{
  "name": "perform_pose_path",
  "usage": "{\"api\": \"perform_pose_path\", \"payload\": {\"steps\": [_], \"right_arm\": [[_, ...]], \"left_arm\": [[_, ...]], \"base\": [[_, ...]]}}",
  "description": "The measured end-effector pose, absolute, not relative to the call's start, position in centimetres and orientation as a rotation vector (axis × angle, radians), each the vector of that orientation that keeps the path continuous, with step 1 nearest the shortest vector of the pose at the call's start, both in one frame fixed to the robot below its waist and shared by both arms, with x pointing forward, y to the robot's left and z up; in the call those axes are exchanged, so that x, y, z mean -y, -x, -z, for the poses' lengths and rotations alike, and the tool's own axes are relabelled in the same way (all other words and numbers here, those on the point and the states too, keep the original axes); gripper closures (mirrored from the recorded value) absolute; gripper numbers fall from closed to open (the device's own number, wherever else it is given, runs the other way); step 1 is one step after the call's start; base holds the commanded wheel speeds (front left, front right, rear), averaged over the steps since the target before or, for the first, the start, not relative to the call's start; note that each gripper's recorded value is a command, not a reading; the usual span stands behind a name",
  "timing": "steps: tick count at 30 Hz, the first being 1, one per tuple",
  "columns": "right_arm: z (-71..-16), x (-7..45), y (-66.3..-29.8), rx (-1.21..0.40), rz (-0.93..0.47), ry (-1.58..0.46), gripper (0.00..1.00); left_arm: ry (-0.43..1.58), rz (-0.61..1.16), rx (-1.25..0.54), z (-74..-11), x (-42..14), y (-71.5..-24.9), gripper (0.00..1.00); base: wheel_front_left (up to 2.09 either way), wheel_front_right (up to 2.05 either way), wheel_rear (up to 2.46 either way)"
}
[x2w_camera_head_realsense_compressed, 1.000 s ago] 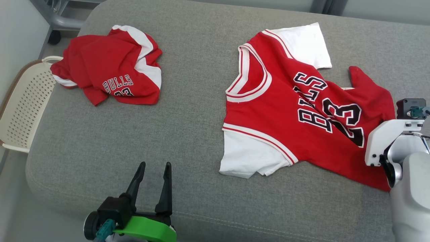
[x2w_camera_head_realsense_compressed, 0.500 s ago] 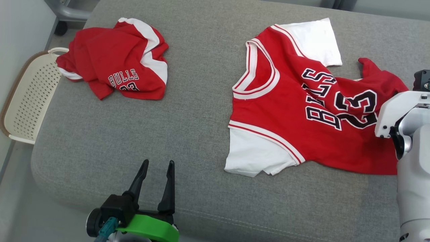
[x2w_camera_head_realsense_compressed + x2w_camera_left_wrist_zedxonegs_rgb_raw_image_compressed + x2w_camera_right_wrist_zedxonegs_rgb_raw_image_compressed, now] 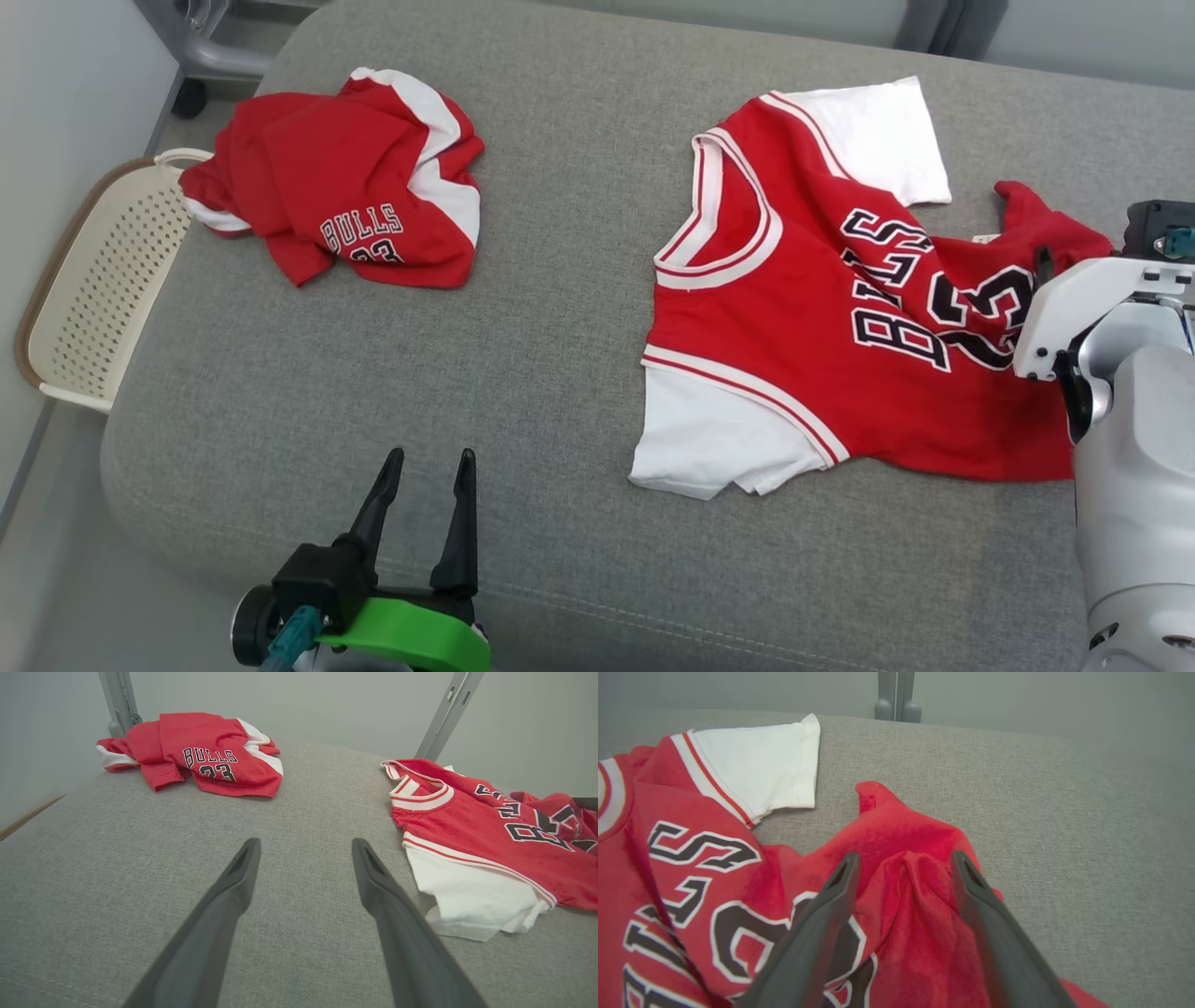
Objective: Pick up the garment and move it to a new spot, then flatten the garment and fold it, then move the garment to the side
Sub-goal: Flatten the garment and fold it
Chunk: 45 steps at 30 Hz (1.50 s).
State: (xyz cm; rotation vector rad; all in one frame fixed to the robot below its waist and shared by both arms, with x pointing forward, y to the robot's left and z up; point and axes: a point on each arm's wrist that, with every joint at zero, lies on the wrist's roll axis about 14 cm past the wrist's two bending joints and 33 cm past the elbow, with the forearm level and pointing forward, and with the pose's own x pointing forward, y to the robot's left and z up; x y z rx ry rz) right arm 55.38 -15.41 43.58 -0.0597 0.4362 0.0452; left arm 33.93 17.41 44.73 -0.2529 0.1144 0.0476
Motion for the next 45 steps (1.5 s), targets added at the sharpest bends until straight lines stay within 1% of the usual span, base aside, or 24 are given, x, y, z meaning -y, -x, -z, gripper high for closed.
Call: {"api": "perform_pose_path", "payload": {"steps": [8, 12, 13, 18, 19, 21, 22, 24, 31, 37, 42, 45], "right_arm": [[-46.0, 17.7, -52.7, -0.299, 0.022, -0.049, 0.00], [-47.7, 20.3, -50.7, -0.217, 0.102, -0.122, 0.00], [-48.4, 21.3, -49.5, -0.179, 0.131, -0.160, 0.00], [-49.3, 22.4, -46.6, -0.090, 0.153, -0.240, 0.00], [-49.3, 22.4, -46.6, -0.090, 0.153, -0.240, 0.00], [-49.5, 22.9, -44.8, -0.042, 0.157, -0.271, 0.00], [-49.5, 22.9, -44.8, -0.042, 0.157, -0.271, 0.00], [-49.4, 22.6, -43.6, -0.026, 0.141, -0.277, 0.00], [-50.5, 19.5, -39.9, 0.040, 0.010, -0.203, 0.00], [-51.5, 16.9, -37.1, 0.076, -0.088, -0.139, 0.00], [-51.1, 15.5, -35.2, 0.047, -0.139, -0.077, 0.00], [-50.4, 14.9, -34.2, 0.002, -0.158, -0.049, 0.00]], "left_arm": [[0.251, -0.082, -0.071, -45.9, -18.3, -33.1, 0.00], [0.265, -0.098, -0.046, -46.6, -18.5, -32.6, 0.00], [0.278, -0.105, -0.037, -46.8, -18.6, -32.4, 0.00], [0.307, -0.127, -0.026, -47.2, -18.7, -32.3, 0.00], [0.307, -0.127, -0.026, -47.2, -18.7, -32.3, 0.00], [0.315, -0.136, -0.033, -47.2, -18.8, -32.5, 0.00], [0.315, -0.136, -0.033, -47.2, -18.8, -32.5, 0.00], [0.316, -0.133, -0.037, -47.3, -18.8, -32.6, 0.00], [0.287, -0.090, -0.025, -48.1, -18.6, -32.9, 0.00], [0.199, -0.013, -0.009, -48.8, -17.8, -33.0, 0.00], [0.163, 0.060, -0.008, -49.0, -16.9, -32.9, 0.00], [0.154, 0.066, -0.012, -48.9, -17.0, -32.7, 0.00]], "base": [[0.00, 0.00, 0.00], [0.00, 0.00, 0.00], [0.00, 0.00, 0.00], [0.00, 0.00, 0.00], [0.00, 0.00, 0.00], [0.00, 0.00, 0.00], [0.00, 0.00, 0.00], [0.00, 0.00, 0.00], [0.00, 0.00, 0.00], [0.00, 0.00, 0.00], [0.00, 0.00, 0.00], [0.00, 0.00, 0.00]]}}
